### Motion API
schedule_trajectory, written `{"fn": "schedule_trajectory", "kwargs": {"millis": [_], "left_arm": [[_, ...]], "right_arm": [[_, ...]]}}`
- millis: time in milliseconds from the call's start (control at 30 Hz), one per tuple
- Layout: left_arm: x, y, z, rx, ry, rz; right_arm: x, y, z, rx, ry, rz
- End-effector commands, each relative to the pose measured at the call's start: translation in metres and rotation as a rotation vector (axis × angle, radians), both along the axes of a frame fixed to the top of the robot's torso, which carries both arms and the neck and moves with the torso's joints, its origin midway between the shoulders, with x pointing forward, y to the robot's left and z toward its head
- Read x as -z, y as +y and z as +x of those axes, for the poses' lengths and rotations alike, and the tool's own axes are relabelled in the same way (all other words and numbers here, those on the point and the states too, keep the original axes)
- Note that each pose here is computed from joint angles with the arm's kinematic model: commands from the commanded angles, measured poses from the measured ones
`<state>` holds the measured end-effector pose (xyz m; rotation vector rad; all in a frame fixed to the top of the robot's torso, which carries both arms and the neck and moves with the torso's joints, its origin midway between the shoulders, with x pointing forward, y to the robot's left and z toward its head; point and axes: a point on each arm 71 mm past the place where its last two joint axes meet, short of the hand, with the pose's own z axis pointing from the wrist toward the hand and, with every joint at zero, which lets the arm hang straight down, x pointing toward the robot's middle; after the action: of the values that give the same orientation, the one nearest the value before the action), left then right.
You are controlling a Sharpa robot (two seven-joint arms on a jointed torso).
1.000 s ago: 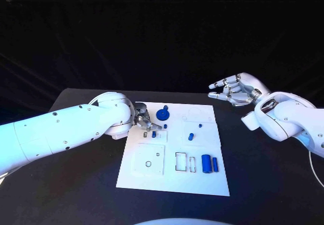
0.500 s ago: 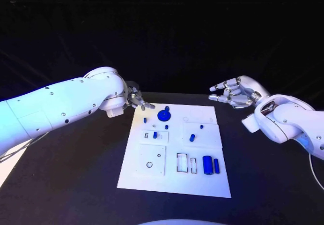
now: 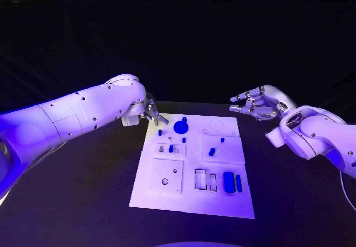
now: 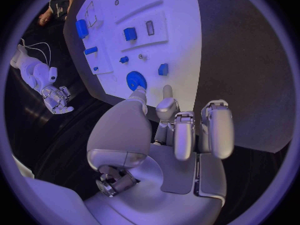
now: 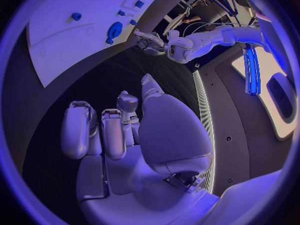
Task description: Assemble the parts on the task board
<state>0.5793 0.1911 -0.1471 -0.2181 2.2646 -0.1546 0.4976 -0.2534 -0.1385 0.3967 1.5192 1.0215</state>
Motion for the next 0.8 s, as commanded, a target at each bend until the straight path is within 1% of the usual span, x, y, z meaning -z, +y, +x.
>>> {"fn": "schedule_trajectory", "kwargs": {"millis": [33, 200, 433, 800], "left_arm": [[0.0052, -0.002, 0.0003, 0.043, 0.048, 0.035], [0.0103, -0.003, 0.0019, 0.043, 0.048, 0.049], [0.0184, -0.004, 0.0012, 0.052, 0.073, 0.061], [0.0216, -0.003, -0.0011, 0.059, 0.099, 0.043]], "right_arm": [[0.000, 0.002, -0.001, -0.019, -0.004, -0.005], [0.000, 0.003, -0.001, -0.021, -0.004, -0.005], [0.000, 0.003, -0.001, -0.023, -0.003, -0.006], [0.000, 0.003, -0.001, -0.022, -0.002, -0.007]]}}
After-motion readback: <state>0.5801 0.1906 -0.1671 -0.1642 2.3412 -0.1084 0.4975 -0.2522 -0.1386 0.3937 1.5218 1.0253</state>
